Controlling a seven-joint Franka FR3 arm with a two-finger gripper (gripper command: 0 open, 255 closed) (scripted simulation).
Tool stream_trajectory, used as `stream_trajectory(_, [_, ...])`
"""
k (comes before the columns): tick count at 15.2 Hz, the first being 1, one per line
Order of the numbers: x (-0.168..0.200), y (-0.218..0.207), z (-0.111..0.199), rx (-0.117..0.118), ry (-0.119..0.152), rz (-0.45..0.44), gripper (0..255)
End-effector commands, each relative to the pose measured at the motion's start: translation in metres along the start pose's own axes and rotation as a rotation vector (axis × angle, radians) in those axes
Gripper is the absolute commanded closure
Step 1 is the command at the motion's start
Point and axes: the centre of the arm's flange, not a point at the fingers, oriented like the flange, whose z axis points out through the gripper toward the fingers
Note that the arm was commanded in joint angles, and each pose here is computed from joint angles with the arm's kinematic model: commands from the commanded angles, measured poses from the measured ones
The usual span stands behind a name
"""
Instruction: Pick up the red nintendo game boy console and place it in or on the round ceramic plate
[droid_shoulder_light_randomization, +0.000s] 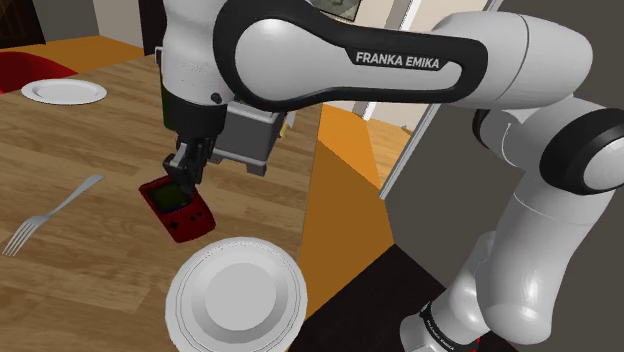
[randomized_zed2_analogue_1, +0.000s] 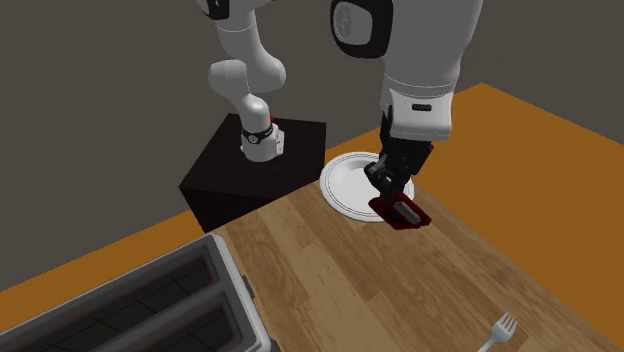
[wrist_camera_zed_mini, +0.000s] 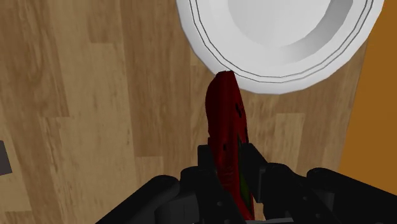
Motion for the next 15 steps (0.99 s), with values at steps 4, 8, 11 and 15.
stream_trajectory(4, [0.002,0.0,-0.026,0.0,0.0,0.0,255])
stream_trajectory(8, [-0.031,-0.015,-0.044,0.0,0.0,0.0,255])
stream_trajectory(11, [-0.065,-0.031,-0.058,0.0,0.0,0.0,255])
stream_trajectory(15, [-0.11,-0.051,-0.076,0.0,0.0,0.0,255])
